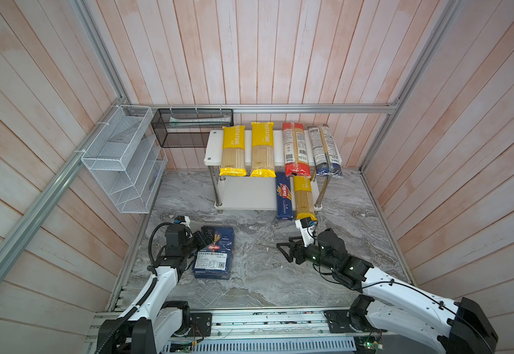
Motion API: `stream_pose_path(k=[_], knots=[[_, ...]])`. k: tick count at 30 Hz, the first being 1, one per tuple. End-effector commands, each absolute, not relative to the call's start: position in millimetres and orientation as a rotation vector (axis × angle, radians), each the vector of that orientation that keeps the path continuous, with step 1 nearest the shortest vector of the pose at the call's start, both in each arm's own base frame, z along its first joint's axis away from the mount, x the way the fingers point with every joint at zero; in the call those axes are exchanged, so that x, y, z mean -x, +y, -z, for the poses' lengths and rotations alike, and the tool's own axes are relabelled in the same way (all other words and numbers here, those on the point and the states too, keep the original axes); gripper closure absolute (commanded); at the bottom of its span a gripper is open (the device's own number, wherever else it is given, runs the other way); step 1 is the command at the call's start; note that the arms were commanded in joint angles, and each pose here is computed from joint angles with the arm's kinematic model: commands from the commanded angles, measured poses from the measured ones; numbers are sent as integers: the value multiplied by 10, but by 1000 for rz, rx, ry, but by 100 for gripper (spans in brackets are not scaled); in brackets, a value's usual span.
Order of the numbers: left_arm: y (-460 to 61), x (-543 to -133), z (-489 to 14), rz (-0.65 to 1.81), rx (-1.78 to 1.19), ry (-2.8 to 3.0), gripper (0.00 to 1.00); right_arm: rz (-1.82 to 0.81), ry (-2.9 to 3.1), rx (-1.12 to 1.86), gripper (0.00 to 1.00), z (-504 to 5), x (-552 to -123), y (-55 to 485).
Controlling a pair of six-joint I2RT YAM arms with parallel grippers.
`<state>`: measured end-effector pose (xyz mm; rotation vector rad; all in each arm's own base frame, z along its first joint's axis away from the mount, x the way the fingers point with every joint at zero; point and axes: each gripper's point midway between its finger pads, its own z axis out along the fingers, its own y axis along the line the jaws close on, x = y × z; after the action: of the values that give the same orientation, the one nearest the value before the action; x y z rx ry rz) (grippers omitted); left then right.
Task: Arrange pasta packages on shelves
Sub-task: Rotate the pasta box at the center of the table.
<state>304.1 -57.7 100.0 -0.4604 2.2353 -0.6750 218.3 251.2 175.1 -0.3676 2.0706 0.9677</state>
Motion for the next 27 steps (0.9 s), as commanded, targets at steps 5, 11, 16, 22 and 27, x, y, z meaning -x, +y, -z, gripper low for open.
stream_pose_path(k=[5,11,16,22,27], knots=[[-935,-3230,-1166,746,253,2256,0,-941,2130,302,22,-1642,-2178,2239],[-1270,-3335,-1172,801,150,2296,0,-965,2135,261,22,-1620,-2185,2140],[-1543,-3334,-1156,832,74,2317,0,-993,2165,310,22,-1583,-2145,2172],[-1935,-3283,-1174,769,-106,2330,0,-974,2184,363,22,-1607,-2161,2201],[-1836,-3313,-1283,725,-101,2300,0,-1050,2144,380,22,-1679,-2254,2366]])
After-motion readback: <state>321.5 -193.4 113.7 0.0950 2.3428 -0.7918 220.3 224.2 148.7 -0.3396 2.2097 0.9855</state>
